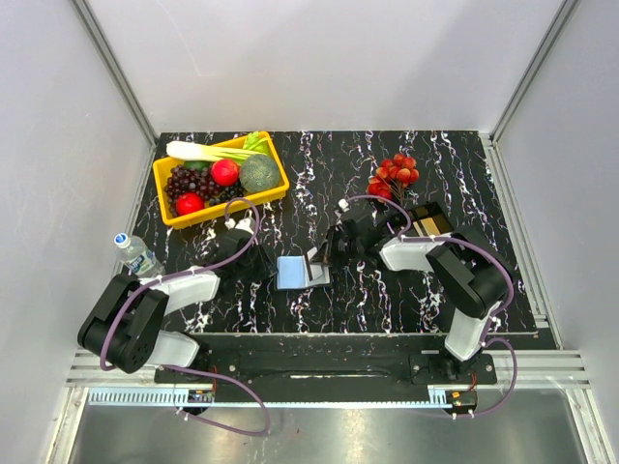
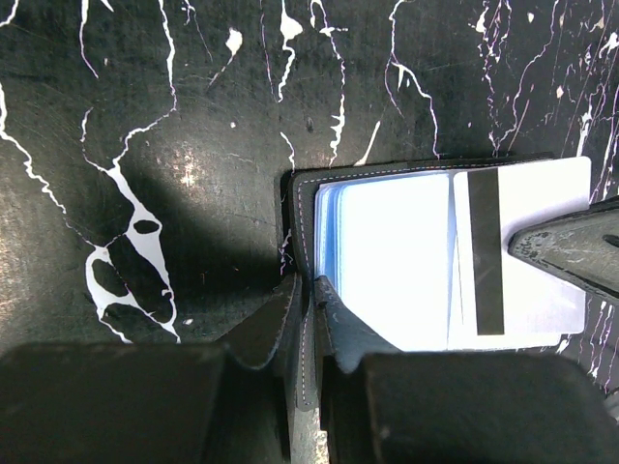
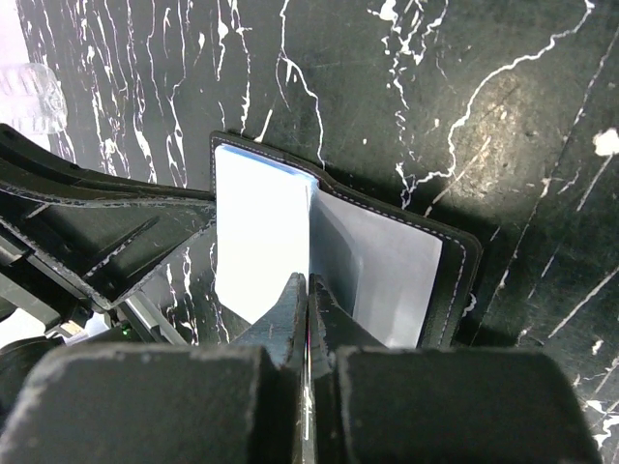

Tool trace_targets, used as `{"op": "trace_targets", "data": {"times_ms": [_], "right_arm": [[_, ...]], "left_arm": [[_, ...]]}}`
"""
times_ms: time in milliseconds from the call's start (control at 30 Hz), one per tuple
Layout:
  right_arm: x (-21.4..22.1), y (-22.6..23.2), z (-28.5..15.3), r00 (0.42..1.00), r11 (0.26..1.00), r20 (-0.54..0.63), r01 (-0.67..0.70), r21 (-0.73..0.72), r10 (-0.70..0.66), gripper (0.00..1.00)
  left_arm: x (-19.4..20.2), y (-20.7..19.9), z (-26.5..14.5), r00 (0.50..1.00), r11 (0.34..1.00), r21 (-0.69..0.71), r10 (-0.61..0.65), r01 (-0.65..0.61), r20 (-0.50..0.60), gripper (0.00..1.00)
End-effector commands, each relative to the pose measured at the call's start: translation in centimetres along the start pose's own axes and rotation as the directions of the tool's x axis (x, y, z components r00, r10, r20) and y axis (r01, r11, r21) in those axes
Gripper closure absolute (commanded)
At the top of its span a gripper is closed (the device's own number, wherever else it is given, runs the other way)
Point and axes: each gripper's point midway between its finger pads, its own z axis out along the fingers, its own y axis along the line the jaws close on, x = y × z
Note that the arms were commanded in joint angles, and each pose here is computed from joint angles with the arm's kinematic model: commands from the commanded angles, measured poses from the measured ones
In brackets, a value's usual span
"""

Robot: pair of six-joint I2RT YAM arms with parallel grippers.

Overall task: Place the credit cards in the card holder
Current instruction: Turn over the card slot in the card holder.

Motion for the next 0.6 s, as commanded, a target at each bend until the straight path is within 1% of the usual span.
{"op": "trace_targets", "data": {"times_ms": [0,200,300,433,567], "right_arm": [[-1.1,0.6,-0.2,0.997,0.999,0.065,-0.027,-0.027,0.028,1.00],[-0.6,0.1,0.1,0.992,0.995,0.082,-0.091,-0.049,0.095,1.00],[-0.1,0.4,0.4,0.992,0.990,0.067,-0.103,-0.098,0.110,1.00],[0.2,0.4,0.6,0.989,0.984,0.077,-0.111,-0.140,0.123,1.00],[-0.7,0.6,-0.2,0.985,0.986,0.131,-0.097,-0.133,0.114,1.00]], "left_arm": [[0.7,0.8,0.1,0.999,0.999,-0.033,0.018,-0.019,-0.038,0.88],[1.0,0.7,-0.2,0.999,1.000,-0.025,0.001,-0.002,-0.039,0.88],[1.1,0.6,-0.2,0.999,1.000,-0.019,-0.006,0.006,-0.040,0.88],[1.3,0.5,-0.2,0.999,1.000,-0.014,-0.013,0.013,-0.042,0.88],[1.3,0.5,-0.2,0.999,1.000,-0.017,-0.015,0.015,-0.042,0.89]]}}
